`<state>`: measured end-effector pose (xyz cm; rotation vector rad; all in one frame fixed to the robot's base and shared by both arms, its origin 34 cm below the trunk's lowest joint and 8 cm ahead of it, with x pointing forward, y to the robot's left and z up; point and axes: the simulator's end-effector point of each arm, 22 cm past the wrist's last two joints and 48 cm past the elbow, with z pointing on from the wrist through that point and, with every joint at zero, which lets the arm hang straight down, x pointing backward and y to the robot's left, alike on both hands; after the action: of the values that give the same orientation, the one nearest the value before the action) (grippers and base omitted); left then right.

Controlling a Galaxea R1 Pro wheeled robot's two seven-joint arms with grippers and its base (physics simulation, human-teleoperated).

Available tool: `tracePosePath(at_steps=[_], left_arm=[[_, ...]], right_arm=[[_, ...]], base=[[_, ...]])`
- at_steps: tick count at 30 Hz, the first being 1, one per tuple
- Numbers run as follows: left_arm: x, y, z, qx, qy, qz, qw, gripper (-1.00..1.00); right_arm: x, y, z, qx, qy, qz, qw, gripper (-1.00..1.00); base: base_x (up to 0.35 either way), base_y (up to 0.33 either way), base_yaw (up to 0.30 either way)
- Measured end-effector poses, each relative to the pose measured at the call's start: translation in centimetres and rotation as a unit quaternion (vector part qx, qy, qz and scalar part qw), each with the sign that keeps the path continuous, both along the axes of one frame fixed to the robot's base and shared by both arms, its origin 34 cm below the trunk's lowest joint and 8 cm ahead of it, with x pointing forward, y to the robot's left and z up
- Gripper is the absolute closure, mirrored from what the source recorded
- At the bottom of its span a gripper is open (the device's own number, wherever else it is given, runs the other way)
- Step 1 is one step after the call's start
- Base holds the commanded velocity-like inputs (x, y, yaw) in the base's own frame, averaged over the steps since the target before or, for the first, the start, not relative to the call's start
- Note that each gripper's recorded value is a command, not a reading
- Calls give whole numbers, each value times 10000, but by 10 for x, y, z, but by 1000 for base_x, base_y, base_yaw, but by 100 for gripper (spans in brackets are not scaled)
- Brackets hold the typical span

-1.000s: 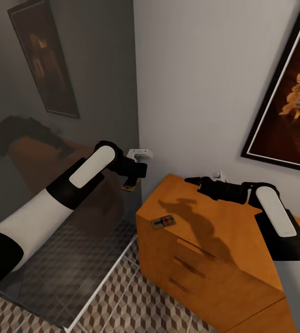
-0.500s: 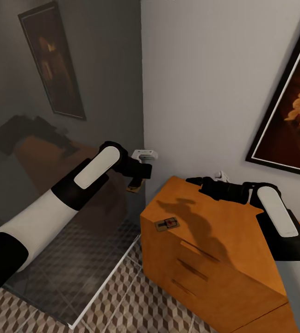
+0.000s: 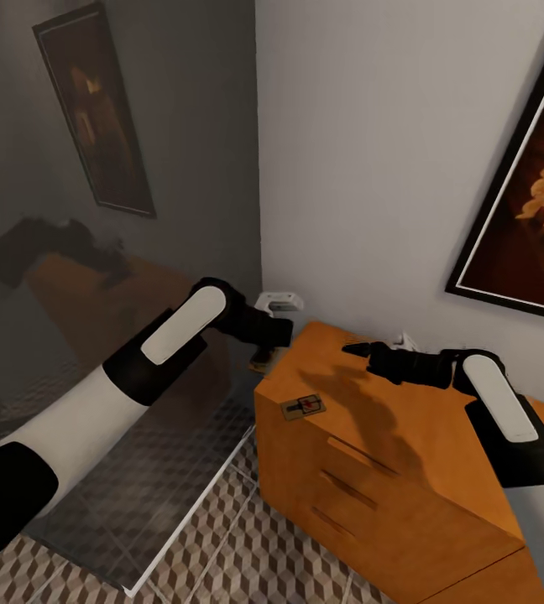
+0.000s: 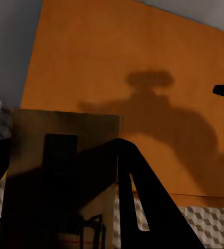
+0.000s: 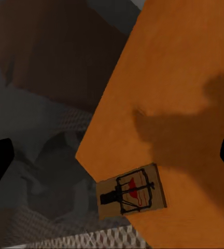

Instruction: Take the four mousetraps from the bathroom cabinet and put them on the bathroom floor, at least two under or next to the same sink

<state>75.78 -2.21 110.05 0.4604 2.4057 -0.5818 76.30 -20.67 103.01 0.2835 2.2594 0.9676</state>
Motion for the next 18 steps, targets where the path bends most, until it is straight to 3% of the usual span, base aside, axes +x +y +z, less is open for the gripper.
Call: tracePosePath(at_steps=[6,18], left_arm=[[-17,-15,3,-319,175,-184,9992,100],[-6,-19,75,-726,-381,-265,9963,100]], right_arm=[[-15,0,-23,-95,265,75,9996,-100],[-25,-15,-33,-633,279,217,9974,-100]], base=[[0,0,0],[0,0,0]])
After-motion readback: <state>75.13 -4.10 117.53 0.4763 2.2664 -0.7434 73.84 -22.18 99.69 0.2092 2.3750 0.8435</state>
